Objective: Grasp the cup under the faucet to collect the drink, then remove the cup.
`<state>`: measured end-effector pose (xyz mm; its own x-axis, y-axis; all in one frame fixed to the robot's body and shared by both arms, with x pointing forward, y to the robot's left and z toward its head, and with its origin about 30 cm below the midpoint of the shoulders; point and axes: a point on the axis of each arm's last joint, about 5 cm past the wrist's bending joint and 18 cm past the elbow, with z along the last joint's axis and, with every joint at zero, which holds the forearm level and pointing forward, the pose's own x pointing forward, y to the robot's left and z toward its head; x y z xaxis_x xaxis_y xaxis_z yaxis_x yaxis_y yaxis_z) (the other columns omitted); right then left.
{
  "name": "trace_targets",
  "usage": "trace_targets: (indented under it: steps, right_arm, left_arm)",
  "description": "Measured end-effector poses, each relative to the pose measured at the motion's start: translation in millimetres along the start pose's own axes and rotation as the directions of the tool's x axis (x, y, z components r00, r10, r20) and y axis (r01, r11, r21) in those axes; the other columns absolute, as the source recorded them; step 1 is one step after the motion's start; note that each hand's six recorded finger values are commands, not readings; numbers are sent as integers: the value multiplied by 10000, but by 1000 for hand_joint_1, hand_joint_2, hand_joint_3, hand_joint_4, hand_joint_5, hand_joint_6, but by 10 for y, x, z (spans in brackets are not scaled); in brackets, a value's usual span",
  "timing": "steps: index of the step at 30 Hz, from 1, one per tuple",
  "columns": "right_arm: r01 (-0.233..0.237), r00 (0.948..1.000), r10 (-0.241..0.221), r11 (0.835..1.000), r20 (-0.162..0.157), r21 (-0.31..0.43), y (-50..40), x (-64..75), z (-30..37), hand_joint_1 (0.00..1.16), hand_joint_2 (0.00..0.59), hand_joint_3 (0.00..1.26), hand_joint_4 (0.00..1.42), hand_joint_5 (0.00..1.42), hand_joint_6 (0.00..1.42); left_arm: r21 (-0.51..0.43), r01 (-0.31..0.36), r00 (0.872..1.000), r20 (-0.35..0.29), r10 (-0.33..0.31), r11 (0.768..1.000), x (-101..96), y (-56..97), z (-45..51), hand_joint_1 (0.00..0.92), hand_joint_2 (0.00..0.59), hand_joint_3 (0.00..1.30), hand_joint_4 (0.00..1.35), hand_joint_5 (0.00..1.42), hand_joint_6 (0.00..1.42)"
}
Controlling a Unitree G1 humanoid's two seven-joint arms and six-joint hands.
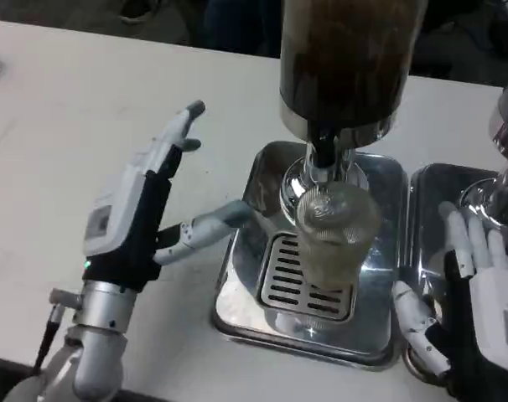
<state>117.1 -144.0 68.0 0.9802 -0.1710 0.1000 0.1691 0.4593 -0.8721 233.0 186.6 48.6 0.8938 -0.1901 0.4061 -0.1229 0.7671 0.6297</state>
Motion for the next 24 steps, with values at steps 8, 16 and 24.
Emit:
trace_targets:
  steps: [8, 16, 24]
  right_arm:
    - [-228, 9989, 193, 9966, 437, 790, -3, 23, -30, 113, 413, 0, 0, 0, 65]
    - [-267, 9980, 209, 9948, 592, 983, -40, 42, -75, 174, 399, 0, 0, 0, 50]
    - [-285, 9975, 214, 9939, 677, 1062, -41, 34, -75, 183, 400, 0, 0, 0, 48]
  left_arm:
    - [-1694, -65, 9914, 1274, 284, 9855, 69, 371, 154, 0, 29, 4, 0, 139, 51]
    - [-2840, 2689, 9203, 3577, -1585, 9203, 302, 556, 476, 0, 42, 0, 0, 0, 0]
    - [-3176, 4526, 8510, 4329, -2972, 8332, 425, 406, 608, 0, 48, 0, 0, 0, 0]
